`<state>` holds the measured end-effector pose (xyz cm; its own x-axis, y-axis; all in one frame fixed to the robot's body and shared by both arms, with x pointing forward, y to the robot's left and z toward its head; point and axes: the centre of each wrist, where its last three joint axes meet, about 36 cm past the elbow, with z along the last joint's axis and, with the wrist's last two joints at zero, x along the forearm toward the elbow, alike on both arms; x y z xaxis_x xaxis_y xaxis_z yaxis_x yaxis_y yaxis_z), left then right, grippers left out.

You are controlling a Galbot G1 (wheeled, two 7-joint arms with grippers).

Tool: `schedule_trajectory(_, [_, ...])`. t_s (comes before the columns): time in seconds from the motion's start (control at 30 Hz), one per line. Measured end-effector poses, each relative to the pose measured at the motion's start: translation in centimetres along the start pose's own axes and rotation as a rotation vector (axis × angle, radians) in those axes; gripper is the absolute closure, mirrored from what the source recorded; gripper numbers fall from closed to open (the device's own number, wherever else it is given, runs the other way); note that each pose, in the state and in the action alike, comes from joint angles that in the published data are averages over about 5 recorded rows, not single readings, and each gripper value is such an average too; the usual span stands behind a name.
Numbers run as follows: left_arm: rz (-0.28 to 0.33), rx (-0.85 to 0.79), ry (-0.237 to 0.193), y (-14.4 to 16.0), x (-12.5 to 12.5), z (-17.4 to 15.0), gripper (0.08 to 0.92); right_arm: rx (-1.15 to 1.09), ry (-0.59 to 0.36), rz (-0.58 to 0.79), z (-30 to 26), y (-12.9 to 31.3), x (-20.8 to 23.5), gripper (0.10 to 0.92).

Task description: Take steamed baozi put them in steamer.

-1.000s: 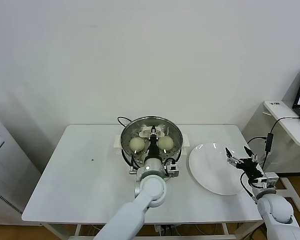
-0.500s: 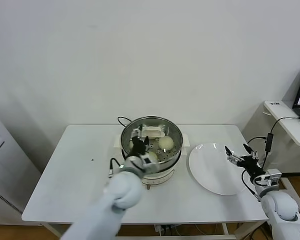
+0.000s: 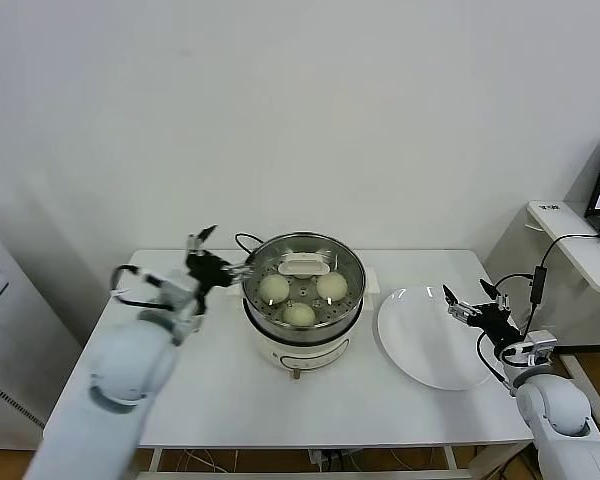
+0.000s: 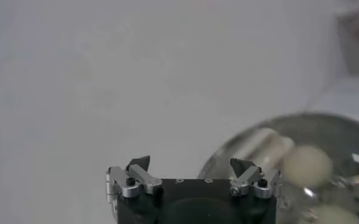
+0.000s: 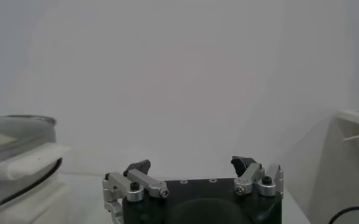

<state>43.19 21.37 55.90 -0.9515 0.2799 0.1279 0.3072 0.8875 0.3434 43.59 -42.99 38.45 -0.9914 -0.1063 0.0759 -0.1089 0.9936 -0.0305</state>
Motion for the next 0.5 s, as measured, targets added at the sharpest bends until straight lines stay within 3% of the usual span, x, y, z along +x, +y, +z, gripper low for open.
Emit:
schedule_trajectory(0.2, [-0.056, 0.158, -0.008, 4.1, 1.2, 3.5, 0.177, 0.008, -0.006, 0.021, -0.3, 0.5, -0.2, 0.2])
schedule_trajectory(0.5, [-0.159, 0.258, 0.037, 7.1, 1.8, 10.2, 0.177, 0.018, 0.004, 0.028, -0.2, 1.2, 0.1, 0.2])
